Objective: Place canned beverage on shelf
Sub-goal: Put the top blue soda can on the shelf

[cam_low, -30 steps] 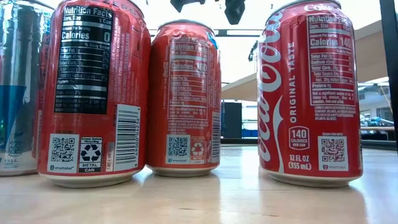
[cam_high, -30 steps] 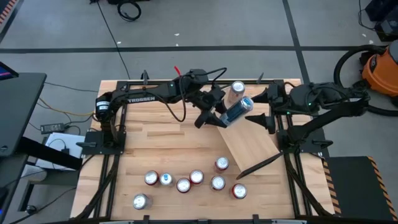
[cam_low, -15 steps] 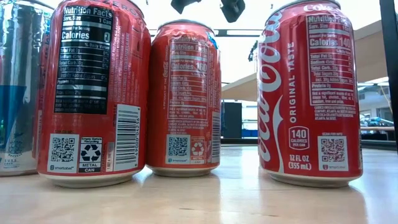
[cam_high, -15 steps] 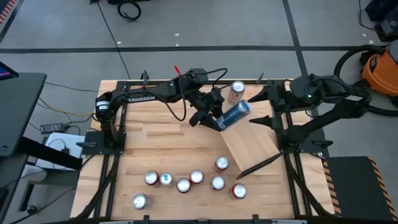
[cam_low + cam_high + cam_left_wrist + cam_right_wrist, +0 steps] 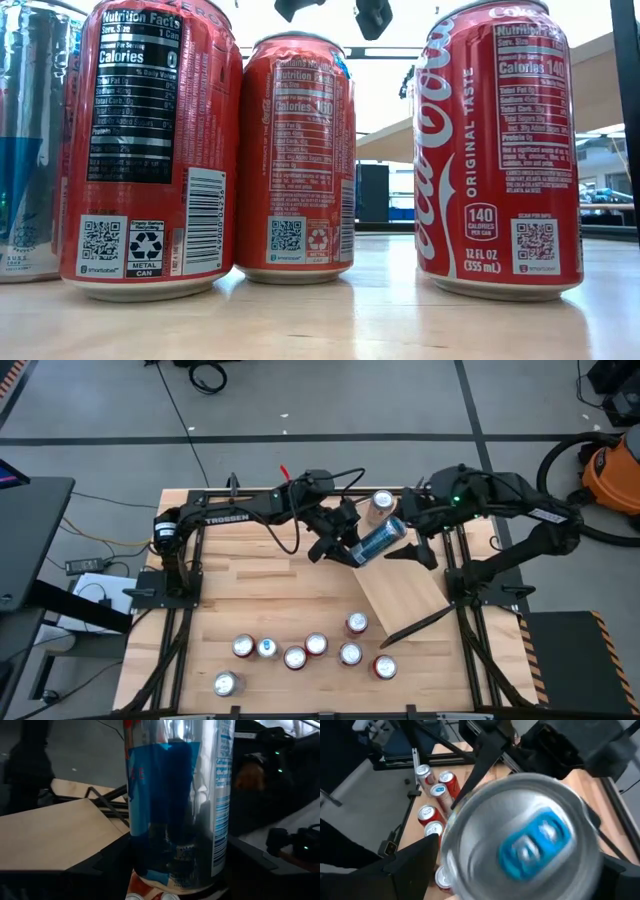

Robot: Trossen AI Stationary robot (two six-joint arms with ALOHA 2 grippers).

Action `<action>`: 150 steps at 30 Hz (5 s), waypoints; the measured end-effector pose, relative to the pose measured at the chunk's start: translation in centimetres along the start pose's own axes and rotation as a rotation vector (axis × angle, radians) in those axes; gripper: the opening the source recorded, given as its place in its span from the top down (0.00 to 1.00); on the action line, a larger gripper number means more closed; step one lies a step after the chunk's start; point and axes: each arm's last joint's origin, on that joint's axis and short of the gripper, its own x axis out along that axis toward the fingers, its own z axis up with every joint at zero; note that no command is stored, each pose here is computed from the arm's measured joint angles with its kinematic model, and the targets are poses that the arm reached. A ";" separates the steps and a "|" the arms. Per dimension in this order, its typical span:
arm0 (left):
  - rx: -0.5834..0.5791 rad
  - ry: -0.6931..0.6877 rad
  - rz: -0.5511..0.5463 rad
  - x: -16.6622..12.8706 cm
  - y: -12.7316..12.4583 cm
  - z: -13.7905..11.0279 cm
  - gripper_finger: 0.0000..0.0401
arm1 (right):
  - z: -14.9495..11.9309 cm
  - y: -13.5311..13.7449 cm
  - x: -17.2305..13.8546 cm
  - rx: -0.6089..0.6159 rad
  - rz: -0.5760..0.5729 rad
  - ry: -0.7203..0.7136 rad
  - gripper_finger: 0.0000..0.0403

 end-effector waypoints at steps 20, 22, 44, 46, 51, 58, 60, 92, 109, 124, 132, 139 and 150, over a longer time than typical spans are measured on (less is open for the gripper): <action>0.018 0.045 0.111 0.0 0.4 -0.8 0.36 | 0.2 -0.4 1.2 -0.037 0.010 0.025 0.29; 0.016 0.046 0.112 0.0 0.4 -0.8 0.36 | 0.1 -0.4 1.2 -0.036 0.010 0.033 0.33; 0.013 0.042 0.132 0.0 0.6 -0.9 0.32 | -0.3 -0.7 1.0 -0.018 -0.017 0.070 0.38; 0.014 0.042 0.132 0.0 0.6 -0.9 0.31 | -0.3 -0.7 1.1 -0.018 -0.017 0.071 0.38; 0.030 0.043 0.134 0.0 0.6 -0.9 0.32 | -0.3 -0.7 1.1 -0.019 -0.019 0.070 0.38; 0.039 0.042 0.135 0.0 0.6 -0.9 0.33 | -0.3 -0.7 1.1 -0.026 -0.029 0.071 0.38; 0.040 0.041 0.138 0.0 0.7 -0.9 0.33 | -0.3 -0.7 1.1 -0.028 -0.029 0.071 0.38; 0.128 0.117 0.284 3.9 2.9 -3.8 0.33 | -0.9 -1.5 4.8 0.010 0.003 0.242 0.38; 0.095 0.125 0.394 3.8 3.1 -4.0 0.21 | -1.8 -1.9 5.9 0.030 -0.038 0.278 0.38; 0.111 0.141 0.494 4.3 2.9 -4.3 0.21 | -2.1 -2.2 6.8 0.043 -0.044 0.341 0.38; 0.076 0.170 0.503 4.2 3.0 -4.7 0.21 | -2.4 -2.3 7.4 0.044 -0.038 0.380 0.38; 0.048 0.174 0.513 4.2 3.0 -4.8 0.21 | -2.5 -2.4 7.4 0.048 -0.037 0.399 0.38; 0.030 0.250 0.547 3.4 3.6 -5.5 0.21 | -3.1 -2.3 7.2 0.048 -0.048 0.465 0.38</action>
